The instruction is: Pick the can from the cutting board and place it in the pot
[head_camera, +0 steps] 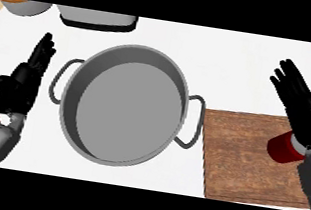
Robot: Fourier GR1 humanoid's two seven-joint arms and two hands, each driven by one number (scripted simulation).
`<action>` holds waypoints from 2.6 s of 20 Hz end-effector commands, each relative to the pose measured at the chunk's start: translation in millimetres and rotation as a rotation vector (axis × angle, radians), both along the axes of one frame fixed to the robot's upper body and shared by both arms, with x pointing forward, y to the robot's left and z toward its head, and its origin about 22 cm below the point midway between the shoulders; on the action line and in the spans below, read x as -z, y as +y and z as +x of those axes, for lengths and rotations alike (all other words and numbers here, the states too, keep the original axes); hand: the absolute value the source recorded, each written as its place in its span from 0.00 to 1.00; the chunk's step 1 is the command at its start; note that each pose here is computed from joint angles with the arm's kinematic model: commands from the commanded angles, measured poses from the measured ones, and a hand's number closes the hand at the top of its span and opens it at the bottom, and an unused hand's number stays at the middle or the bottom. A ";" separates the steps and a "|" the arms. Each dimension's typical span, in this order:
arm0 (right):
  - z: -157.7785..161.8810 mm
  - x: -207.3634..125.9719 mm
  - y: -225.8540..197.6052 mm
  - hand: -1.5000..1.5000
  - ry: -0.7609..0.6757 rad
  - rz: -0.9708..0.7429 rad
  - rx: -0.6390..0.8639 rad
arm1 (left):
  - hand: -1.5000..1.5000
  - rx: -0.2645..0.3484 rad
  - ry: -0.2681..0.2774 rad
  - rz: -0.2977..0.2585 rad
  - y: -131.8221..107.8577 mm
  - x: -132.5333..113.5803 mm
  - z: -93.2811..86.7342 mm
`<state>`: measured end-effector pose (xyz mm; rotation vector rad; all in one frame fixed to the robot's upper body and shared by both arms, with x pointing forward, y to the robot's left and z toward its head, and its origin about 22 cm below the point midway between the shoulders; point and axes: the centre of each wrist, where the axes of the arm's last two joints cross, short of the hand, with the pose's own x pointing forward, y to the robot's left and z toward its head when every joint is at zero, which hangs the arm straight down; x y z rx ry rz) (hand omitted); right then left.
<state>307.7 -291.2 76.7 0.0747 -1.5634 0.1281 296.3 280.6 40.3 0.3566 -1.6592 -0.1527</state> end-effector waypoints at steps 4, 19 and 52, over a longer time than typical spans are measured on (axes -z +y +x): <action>-1.2 -13.7 -1.7 0.00 -0.041 0.128 -0.338 | 0.50 0.069 0.088 -0.162 -27.7 -8.8 -2.6; -84.1 -98.1 -152.9 0.00 -0.495 -0.669 -0.219 | 0.50 0.100 0.212 -0.330 -41.4 -15.1 -40.7; -71.5 -114.7 -98.4 0.00 0.121 -1.215 -0.396 | 0.50 0.107 0.204 -0.309 -56.4 -19.3 -22.0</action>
